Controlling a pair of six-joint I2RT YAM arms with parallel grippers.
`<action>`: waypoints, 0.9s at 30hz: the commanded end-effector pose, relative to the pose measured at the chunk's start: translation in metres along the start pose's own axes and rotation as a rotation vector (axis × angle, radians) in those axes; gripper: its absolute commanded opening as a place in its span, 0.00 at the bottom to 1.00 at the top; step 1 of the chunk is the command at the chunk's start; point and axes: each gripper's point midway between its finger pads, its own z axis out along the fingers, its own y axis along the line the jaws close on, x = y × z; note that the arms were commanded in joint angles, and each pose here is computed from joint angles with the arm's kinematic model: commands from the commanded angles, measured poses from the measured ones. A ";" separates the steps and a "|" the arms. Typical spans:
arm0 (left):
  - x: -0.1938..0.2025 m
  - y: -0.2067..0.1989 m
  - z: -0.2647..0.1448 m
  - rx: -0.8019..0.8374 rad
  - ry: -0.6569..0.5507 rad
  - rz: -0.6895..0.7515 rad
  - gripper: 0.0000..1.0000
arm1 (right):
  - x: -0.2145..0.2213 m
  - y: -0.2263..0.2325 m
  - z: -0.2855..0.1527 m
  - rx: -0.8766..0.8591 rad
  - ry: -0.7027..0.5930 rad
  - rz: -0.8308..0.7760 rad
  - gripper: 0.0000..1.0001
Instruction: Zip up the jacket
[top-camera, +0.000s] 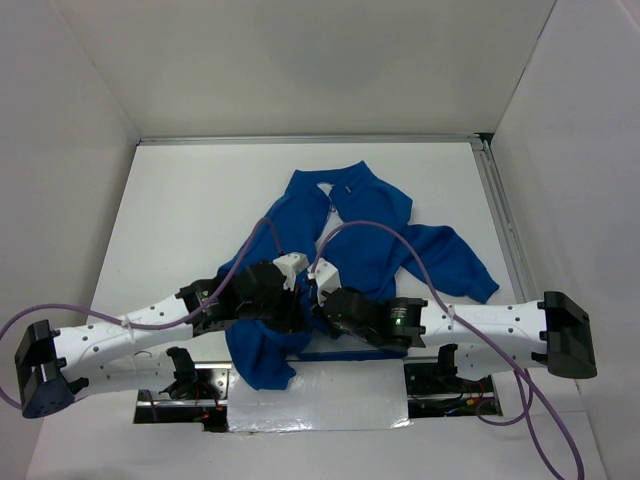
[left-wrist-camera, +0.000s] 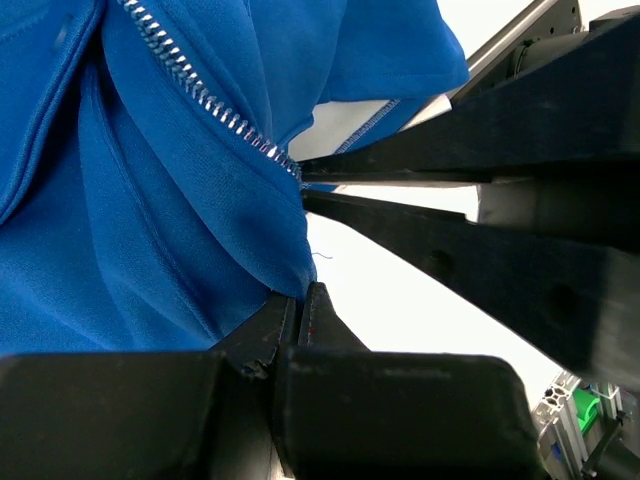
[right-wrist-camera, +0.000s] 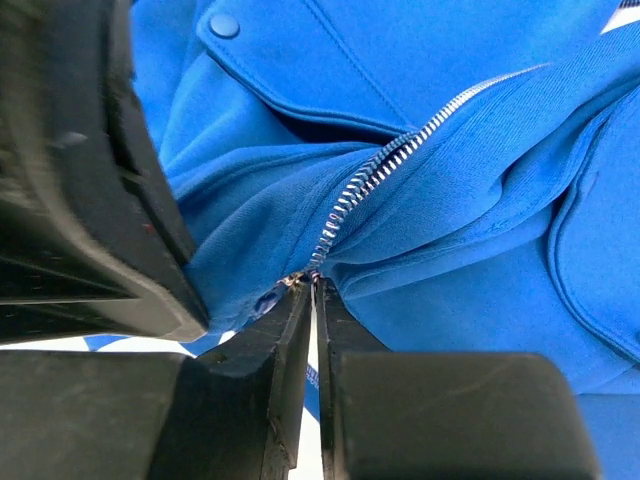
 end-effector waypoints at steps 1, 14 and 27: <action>-0.011 -0.021 -0.008 0.069 -0.017 0.045 0.00 | -0.015 0.004 0.005 -0.011 -0.072 0.020 0.13; -0.009 -0.016 -0.010 0.038 -0.012 0.022 0.00 | -0.027 -0.005 -0.009 0.000 -0.161 0.061 0.00; -0.045 -0.023 -0.029 -0.030 -0.091 0.131 0.74 | -0.031 0.003 -0.026 0.009 0.011 0.065 0.00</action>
